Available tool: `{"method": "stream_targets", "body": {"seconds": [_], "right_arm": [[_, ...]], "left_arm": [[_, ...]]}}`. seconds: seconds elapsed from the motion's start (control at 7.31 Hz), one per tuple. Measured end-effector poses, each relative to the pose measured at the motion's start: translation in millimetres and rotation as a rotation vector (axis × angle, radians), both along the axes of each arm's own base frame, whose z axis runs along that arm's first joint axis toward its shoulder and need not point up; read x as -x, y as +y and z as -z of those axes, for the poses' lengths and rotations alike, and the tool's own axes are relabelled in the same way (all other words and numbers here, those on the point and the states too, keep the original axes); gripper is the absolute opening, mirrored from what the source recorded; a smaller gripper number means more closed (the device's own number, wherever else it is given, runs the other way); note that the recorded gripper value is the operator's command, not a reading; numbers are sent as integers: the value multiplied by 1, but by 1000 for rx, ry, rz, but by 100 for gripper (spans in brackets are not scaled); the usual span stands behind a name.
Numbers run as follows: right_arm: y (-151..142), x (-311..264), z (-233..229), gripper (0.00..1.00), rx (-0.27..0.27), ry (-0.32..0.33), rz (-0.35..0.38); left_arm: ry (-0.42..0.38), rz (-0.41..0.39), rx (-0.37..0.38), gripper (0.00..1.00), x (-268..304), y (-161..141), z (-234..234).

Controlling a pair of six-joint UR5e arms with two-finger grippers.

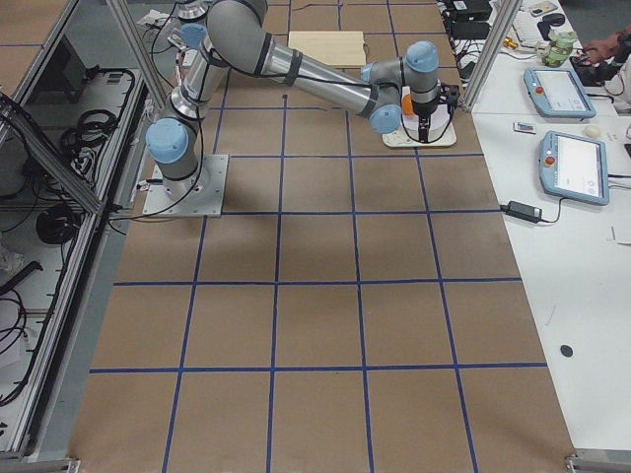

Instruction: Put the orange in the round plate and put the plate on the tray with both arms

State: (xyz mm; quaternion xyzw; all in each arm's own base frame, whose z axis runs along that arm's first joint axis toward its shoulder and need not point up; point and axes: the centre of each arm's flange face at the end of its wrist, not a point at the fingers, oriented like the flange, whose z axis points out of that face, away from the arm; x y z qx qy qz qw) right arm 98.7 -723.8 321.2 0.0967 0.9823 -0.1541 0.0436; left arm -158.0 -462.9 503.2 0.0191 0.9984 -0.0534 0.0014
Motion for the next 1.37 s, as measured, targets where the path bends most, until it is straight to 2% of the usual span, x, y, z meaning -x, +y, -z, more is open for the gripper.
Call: {"method": "stream_targets", "body": {"seconds": [0.27,0.41,0.55,0.68,0.82,1.09,1.37], "right_arm": [[46,-41,-69,100,-49,165,-62],[81,-68,-104,100,-87,217,-99],[116,-82,-137,100,-131,211,-130],[149,-85,-167,100,-167,172,-160],[170,-83,-188,100,-179,152,-196],[180,-66,-193,100,-196,154,-266],[182,-54,-186,100,-215,156,-283]], "left_arm": [[0,2,0,100,0,0,0],[-1,2,0,100,0,0,0],[-2,3,0,100,0,0,0],[-3,3,-1,100,0,0,0],[-4,3,-1,100,0,-1,1],[-3,3,-3,100,0,-1,2],[-4,2,-8,100,1,-5,2]]}}
